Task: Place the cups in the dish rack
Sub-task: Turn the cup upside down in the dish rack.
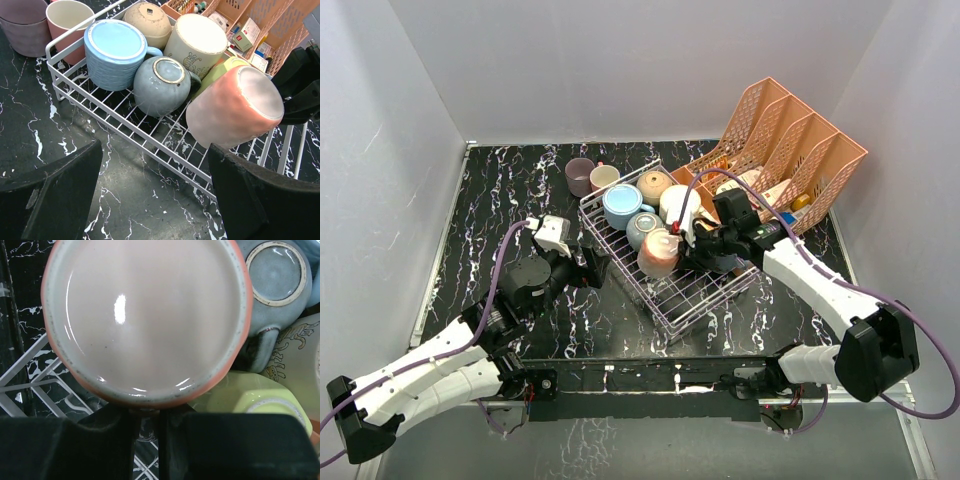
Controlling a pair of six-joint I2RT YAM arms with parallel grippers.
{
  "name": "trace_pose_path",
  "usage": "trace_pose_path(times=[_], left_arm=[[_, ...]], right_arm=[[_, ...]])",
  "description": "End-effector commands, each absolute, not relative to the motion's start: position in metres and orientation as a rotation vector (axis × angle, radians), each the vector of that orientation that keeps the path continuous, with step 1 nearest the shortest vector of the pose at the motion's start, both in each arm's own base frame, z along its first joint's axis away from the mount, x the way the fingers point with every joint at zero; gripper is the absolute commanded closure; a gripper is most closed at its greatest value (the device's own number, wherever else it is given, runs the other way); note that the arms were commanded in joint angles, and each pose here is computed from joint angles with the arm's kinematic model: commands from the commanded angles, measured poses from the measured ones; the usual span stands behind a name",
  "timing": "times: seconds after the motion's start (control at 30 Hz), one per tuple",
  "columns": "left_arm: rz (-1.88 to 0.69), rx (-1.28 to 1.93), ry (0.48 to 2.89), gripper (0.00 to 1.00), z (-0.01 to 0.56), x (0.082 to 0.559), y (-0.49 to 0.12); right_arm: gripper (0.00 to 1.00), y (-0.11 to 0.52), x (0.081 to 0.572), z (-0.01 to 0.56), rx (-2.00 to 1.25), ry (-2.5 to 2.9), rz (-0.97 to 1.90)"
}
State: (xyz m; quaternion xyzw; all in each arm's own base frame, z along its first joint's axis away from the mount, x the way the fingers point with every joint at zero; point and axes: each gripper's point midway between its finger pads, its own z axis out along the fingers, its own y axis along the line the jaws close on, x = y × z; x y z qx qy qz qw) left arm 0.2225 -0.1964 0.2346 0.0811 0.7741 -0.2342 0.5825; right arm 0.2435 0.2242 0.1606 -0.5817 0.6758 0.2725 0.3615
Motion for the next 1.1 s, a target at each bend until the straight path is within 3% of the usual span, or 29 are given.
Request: trace_pose_path(times=[0.0,1.07], left_arm=[[-0.548,0.179,1.790,0.16,0.242,0.223,-0.196],[-0.551,0.161,1.790,0.16,0.242,0.221,-0.192]], right_arm=[[0.92,0.238,0.262,0.181,-1.455,1.630,0.660],[0.92,0.240,0.283,0.147,-1.360,1.800,0.527]])
